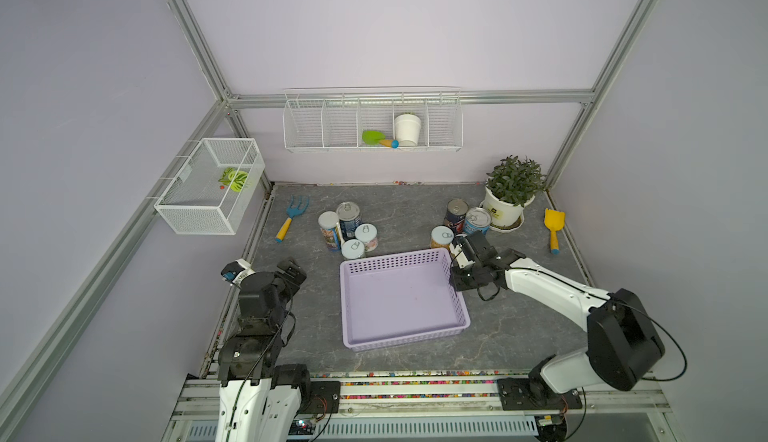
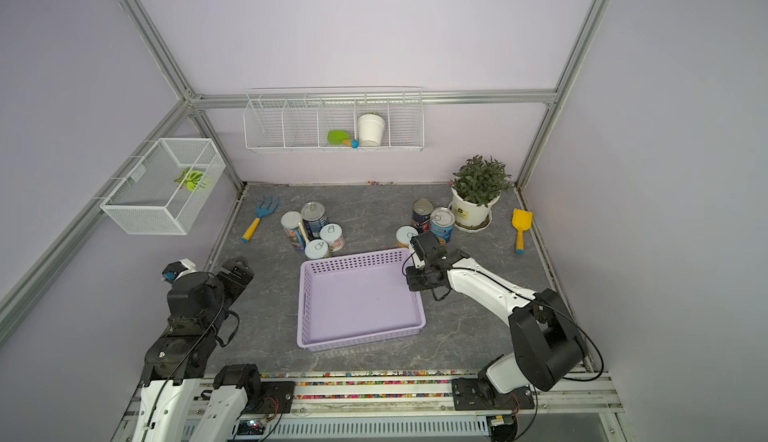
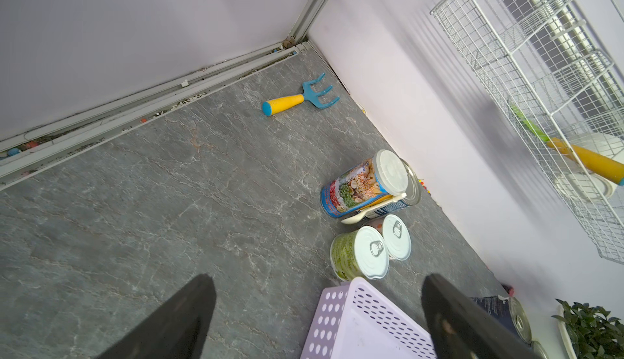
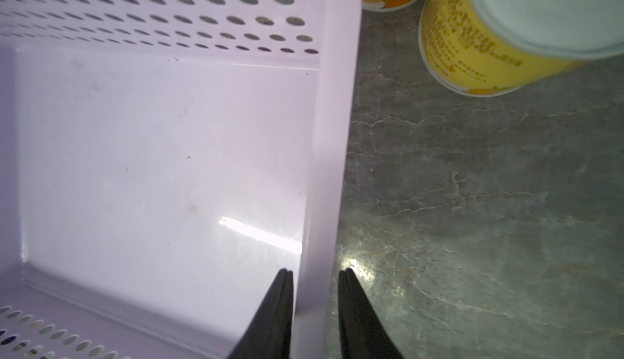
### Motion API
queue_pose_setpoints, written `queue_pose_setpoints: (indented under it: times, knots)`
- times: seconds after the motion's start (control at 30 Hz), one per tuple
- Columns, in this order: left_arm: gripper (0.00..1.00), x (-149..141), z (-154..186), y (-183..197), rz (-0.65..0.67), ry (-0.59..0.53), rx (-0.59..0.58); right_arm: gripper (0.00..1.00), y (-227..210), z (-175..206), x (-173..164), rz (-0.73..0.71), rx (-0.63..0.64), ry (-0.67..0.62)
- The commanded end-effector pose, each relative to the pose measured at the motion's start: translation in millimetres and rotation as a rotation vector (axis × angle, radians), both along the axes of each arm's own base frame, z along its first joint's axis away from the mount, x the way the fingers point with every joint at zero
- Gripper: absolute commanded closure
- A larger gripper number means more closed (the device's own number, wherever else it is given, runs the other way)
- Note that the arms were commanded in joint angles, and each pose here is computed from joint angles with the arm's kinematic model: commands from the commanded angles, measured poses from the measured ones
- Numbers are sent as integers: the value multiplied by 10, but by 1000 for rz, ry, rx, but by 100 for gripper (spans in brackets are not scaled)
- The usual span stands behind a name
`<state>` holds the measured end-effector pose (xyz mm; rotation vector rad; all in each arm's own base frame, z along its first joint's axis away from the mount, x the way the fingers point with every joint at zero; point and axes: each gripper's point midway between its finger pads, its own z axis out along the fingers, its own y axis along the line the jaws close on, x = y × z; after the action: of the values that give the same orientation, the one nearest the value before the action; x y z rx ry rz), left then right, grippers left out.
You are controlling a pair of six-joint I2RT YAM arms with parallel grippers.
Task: Put the canned food in the basket
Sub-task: Adjust the basket at the center of the board.
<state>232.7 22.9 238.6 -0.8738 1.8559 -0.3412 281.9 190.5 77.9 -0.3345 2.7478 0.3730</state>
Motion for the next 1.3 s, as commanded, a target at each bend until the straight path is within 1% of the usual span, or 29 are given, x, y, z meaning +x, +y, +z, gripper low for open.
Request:
queue_pose_setpoints:
  times: [0.0,0.03,0.1,0.23,0.4,0.57,0.63,0.7,0.77,0.87,1.1,1.27]
  knots:
    - [0,-35,-9,22,12,4,7,77,-53,16,14,-19,-24,-14]
    - [0,-35,-2,24,14,3,7,80,-57,13,6,-23,-23,-14]
    - [0,-36,-3,25,14,2,7,89,-95,9,9,-48,-31,-17]
    - [0,-38,-2,32,19,3,8,100,-114,-19,-4,-93,-22,-5]
    - [0,-40,4,45,26,1,9,100,-113,-79,-14,-175,14,15]
    - [0,-34,12,44,27,-1,8,100,-21,-122,27,-334,147,17]
    - [0,-37,17,41,25,-4,7,100,43,-139,72,-353,163,-4]
    - [0,-31,4,40,24,-1,7,100,100,-151,115,-335,122,-10]
    - [0,-27,5,36,22,-4,5,100,115,-198,122,-310,57,12]
    - [0,-21,8,27,17,-2,5,100,83,-242,99,-298,9,32]
    - [0,-30,22,38,23,-7,6,100,-108,-68,4,-303,-40,-4]
    - [0,-28,12,40,25,-4,5,100,-273,25,-60,-284,-117,-30]
